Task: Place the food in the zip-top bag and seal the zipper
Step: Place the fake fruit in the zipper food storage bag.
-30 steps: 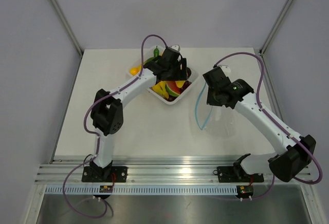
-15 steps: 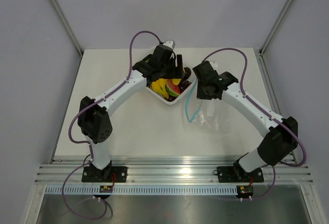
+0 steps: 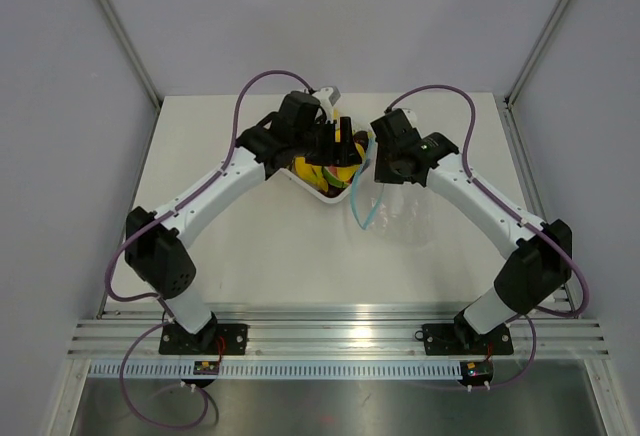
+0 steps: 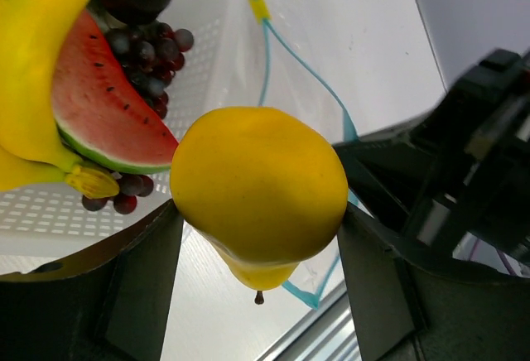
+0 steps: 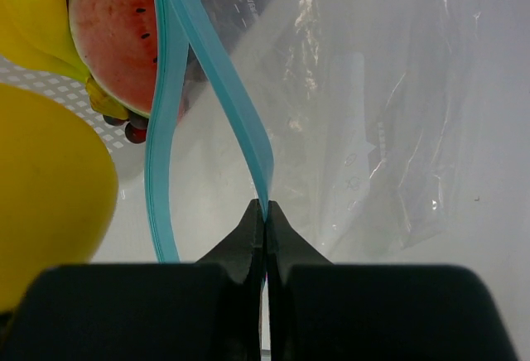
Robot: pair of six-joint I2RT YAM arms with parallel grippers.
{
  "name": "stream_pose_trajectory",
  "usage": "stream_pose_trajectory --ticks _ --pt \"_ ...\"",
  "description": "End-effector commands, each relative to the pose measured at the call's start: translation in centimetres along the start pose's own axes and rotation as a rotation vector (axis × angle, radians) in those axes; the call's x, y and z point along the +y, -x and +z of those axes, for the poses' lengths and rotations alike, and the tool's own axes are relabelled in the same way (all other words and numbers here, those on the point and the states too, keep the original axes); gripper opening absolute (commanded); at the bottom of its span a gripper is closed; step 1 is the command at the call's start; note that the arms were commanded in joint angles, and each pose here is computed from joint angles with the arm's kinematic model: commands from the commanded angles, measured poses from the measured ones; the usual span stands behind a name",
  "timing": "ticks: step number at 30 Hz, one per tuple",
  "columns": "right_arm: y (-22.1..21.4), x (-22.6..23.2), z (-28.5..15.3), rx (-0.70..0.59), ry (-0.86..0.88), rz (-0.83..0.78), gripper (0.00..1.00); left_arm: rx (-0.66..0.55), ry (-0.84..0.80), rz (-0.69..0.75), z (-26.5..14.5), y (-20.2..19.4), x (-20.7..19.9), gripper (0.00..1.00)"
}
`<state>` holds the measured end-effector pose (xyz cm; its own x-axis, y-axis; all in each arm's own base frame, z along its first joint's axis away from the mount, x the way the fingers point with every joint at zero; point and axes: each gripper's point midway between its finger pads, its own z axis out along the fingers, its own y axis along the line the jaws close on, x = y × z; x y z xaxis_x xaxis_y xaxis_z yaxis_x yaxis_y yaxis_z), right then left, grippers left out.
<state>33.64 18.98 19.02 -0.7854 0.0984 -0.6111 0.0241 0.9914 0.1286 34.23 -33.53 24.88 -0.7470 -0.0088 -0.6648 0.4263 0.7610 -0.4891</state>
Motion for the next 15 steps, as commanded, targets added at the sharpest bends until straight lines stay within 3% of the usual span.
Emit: stream_pose_trajectory --ticks 1,15 --pt "2.2 1.2 -0.6 -0.054 0.052 0.020 0.00 -0.010 -0.157 0.012 -2.5 0.4 -3.3 0.28" --pt "2.4 2.3 -2.5 -0.064 0.143 0.052 0.00 0.153 -0.232 -0.047 -0.3 -3.5 -3.4 0.26"
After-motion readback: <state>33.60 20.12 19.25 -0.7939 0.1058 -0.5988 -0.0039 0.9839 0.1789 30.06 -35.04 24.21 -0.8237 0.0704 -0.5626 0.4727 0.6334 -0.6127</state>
